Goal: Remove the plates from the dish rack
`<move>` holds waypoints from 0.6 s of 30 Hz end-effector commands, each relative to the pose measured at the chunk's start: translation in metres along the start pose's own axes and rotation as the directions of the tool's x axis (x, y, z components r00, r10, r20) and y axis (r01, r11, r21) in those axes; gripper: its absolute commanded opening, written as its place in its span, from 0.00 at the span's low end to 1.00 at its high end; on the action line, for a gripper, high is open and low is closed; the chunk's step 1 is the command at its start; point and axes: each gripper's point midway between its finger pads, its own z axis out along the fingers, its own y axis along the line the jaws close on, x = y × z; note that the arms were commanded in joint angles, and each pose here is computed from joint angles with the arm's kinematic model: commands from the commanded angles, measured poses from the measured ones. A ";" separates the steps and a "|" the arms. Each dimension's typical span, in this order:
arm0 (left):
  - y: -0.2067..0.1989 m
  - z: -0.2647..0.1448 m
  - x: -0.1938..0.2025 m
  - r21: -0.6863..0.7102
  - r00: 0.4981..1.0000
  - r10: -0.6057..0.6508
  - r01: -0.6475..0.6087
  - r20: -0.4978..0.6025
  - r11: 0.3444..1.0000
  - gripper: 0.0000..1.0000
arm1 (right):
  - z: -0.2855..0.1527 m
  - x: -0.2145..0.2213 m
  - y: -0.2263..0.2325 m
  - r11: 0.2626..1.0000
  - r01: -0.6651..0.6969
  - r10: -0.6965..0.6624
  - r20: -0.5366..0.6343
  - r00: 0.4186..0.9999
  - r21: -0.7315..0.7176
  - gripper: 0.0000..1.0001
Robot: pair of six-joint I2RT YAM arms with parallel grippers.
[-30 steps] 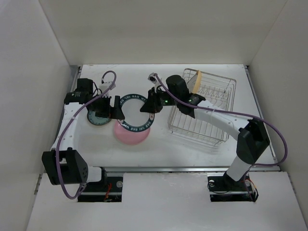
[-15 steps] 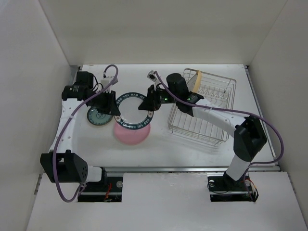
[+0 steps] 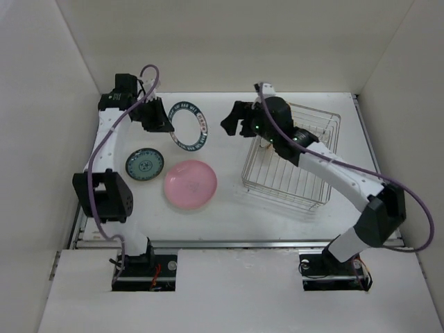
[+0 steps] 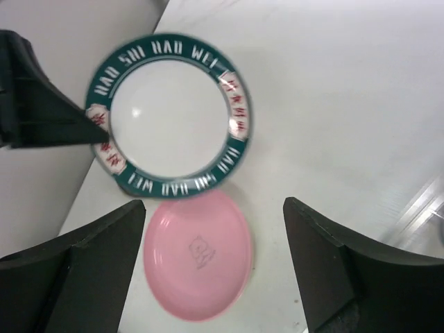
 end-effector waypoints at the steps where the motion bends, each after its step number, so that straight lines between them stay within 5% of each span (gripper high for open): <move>1: 0.032 0.022 -0.071 -0.050 0.978 -0.145 0.154 0.152 0.987 0.00 | -0.056 -0.064 -0.027 0.969 -0.123 0.065 0.260 0.963 0.213 0.87; 8: 0.061 0.110 -0.108 0.083 0.966 -0.247 0.241 0.072 0.967 0.00 | -0.087 -0.052 -0.049 0.943 -0.128 0.052 0.242 0.969 0.308 0.87; 18: 0.108 0.165 -0.094 -0.015 0.927 -0.376 0.376 0.000 0.927 0.00 | -0.109 -0.052 -0.070 0.900 -0.120 0.010 0.254 0.967 0.420 0.87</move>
